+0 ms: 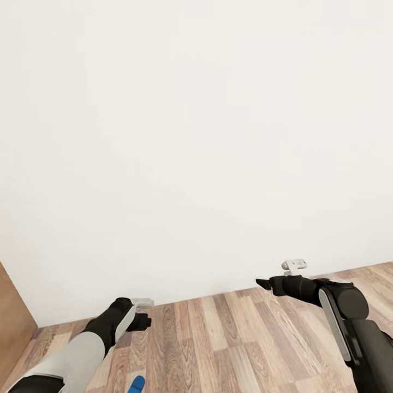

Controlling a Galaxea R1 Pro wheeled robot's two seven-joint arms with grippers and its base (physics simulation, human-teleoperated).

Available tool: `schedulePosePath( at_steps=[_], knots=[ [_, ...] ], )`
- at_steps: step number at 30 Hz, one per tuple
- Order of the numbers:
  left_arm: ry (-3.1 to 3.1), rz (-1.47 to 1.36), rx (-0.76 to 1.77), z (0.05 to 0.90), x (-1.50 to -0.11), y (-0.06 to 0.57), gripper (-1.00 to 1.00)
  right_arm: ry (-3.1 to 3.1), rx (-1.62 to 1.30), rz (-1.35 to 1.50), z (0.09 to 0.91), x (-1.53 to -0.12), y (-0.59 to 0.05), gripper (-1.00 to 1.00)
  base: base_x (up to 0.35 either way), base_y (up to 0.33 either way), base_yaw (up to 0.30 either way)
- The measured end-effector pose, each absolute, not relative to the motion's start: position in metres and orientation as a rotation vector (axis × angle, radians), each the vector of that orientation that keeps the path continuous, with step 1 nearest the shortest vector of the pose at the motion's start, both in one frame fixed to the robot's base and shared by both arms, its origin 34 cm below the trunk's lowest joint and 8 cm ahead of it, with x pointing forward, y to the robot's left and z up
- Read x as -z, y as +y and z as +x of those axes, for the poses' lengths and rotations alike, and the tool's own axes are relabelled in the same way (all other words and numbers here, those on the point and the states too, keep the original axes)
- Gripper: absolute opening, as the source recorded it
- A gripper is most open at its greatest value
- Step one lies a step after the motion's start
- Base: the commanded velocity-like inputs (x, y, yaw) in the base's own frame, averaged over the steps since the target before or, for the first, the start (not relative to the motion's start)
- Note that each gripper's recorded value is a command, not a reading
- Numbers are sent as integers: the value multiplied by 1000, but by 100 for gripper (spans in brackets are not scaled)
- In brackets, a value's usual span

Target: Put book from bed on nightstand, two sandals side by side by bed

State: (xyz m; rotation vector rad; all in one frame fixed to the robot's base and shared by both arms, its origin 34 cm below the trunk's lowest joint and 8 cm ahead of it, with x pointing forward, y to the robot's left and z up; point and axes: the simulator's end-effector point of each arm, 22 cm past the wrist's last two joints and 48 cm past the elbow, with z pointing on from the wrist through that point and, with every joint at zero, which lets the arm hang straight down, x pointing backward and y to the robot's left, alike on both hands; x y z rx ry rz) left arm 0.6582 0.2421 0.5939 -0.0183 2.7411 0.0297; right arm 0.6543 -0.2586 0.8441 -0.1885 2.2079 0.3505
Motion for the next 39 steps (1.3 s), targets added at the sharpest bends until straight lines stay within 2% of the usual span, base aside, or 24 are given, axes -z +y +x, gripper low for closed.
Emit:
schedulePosePath(
  at_steps=[15,39],
  knots=[
    [2733,-147,87,656,-587,232,100,2211,-361,-192,652,-838,-253,100,0,0,-231],
    [2683,-151,77,660,-585,230,100,2221,-362,-189,649,-833,-254,100,34,119,-27]
  ],
)
